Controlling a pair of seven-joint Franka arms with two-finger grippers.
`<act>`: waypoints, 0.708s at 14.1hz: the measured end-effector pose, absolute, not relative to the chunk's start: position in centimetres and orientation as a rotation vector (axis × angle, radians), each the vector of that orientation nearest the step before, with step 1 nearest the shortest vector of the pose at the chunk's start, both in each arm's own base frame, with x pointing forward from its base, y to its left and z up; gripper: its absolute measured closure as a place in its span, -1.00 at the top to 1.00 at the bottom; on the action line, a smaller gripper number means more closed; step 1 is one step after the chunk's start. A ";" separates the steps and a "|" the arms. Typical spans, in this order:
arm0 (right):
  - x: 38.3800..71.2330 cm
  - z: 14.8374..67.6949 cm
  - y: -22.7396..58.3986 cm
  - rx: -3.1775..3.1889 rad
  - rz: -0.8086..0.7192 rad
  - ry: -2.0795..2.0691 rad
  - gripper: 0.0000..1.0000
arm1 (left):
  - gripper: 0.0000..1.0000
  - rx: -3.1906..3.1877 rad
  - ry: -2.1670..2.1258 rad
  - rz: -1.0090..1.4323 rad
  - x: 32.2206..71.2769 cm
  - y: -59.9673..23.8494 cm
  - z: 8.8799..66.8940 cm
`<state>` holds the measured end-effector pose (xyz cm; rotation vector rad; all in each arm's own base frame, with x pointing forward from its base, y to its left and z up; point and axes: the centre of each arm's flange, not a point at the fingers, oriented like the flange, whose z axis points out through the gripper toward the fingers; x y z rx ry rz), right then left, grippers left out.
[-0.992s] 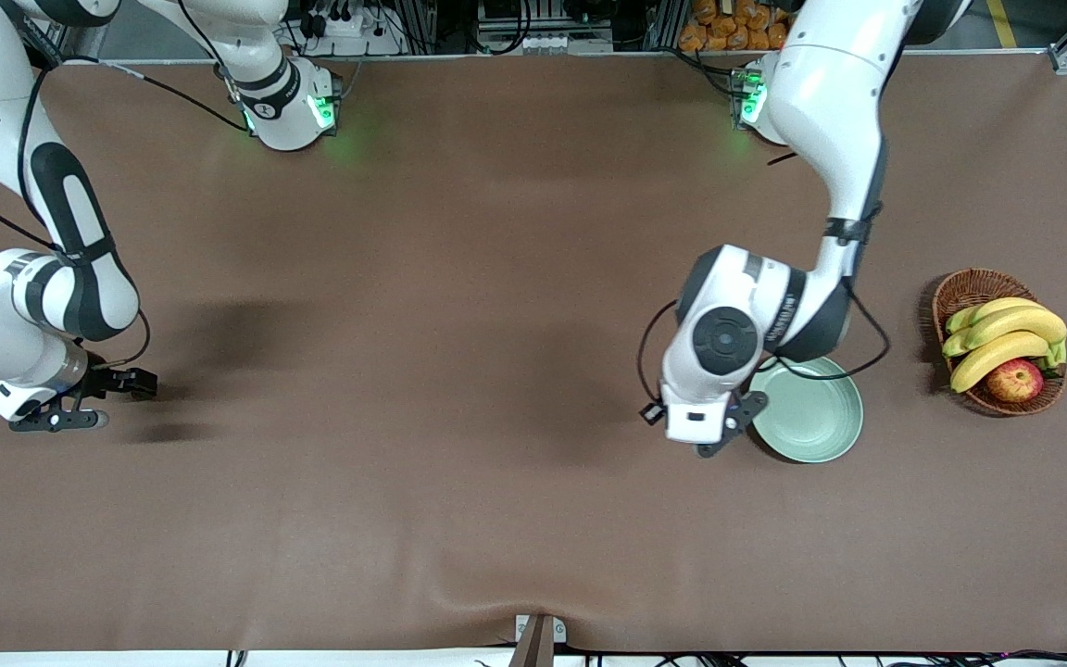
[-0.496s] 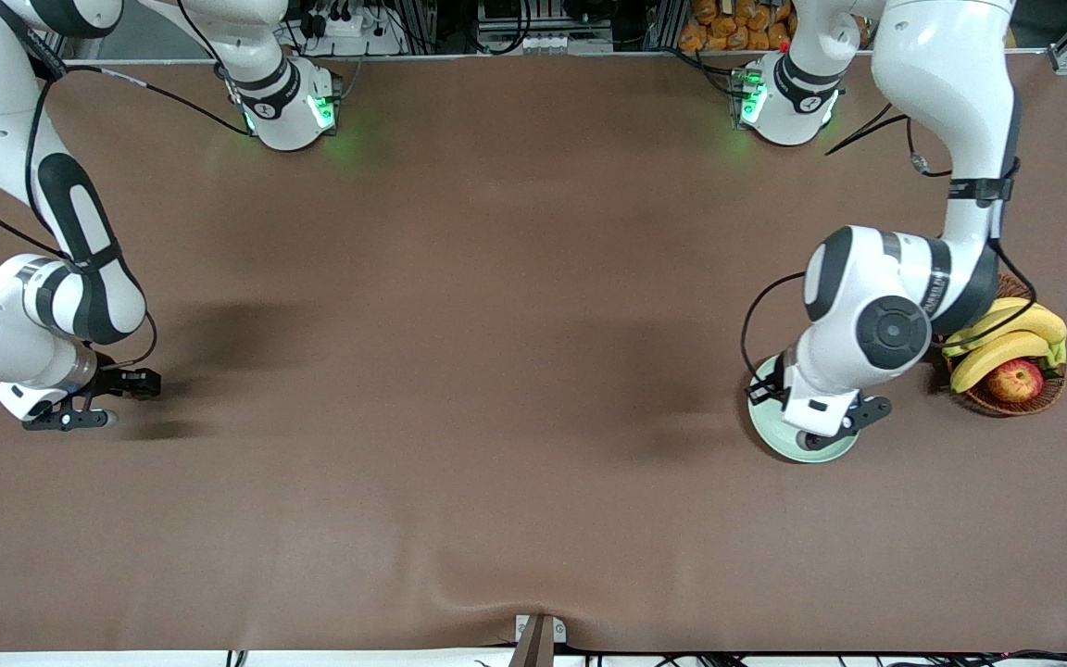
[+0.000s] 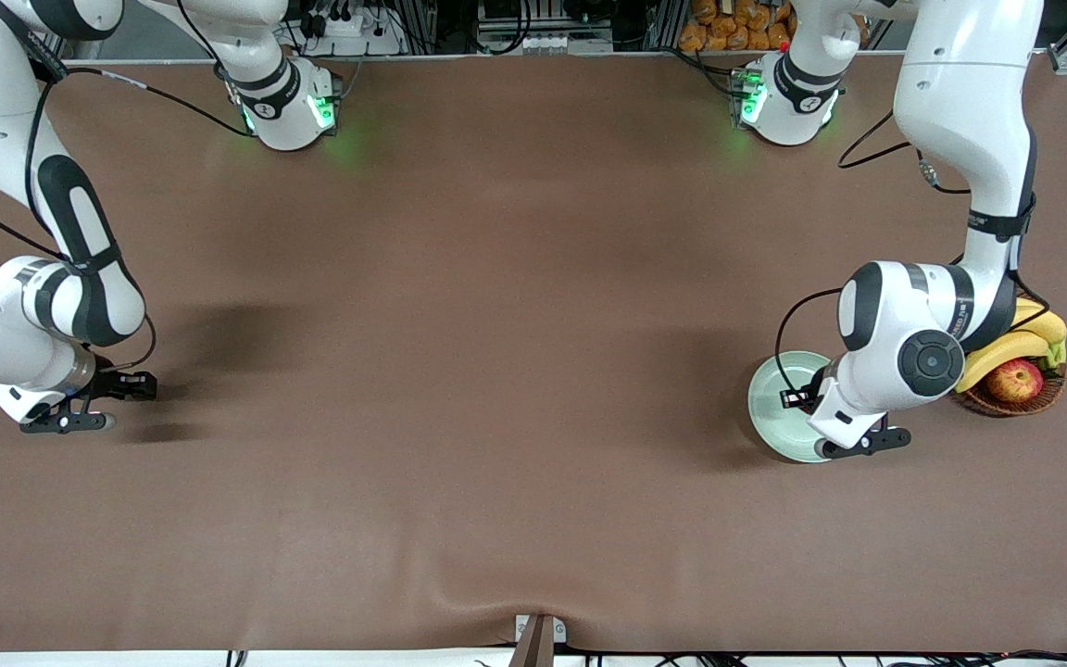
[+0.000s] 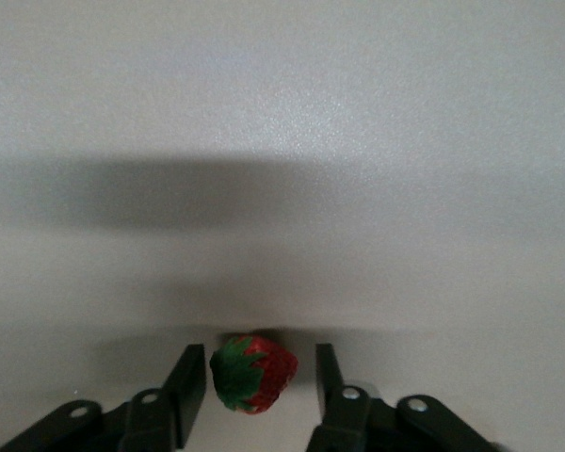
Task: Collect all strawberries into plate
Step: 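Place the strawberry on the plate while the right gripper grasps another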
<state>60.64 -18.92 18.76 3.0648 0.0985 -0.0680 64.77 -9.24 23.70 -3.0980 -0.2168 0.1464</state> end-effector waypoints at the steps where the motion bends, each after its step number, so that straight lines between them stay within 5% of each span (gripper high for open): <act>1: 60.7 18.8 -18.9 3.065 -0.067 0.099 -0.24 | -0.37 -3.101 -0.193 0.132 64.3 -8.8 22.4; 8: 60.9 18.9 -18.8 3.066 -0.068 0.101 -0.35 | -0.36 -3.047 -0.060 0.123 63.4 -7.6 19.0; 10: 61.3 19.3 -18.4 3.074 -0.102 0.109 -0.35 | -0.06 -3.047 -0.049 0.125 63.5 -6.8 18.9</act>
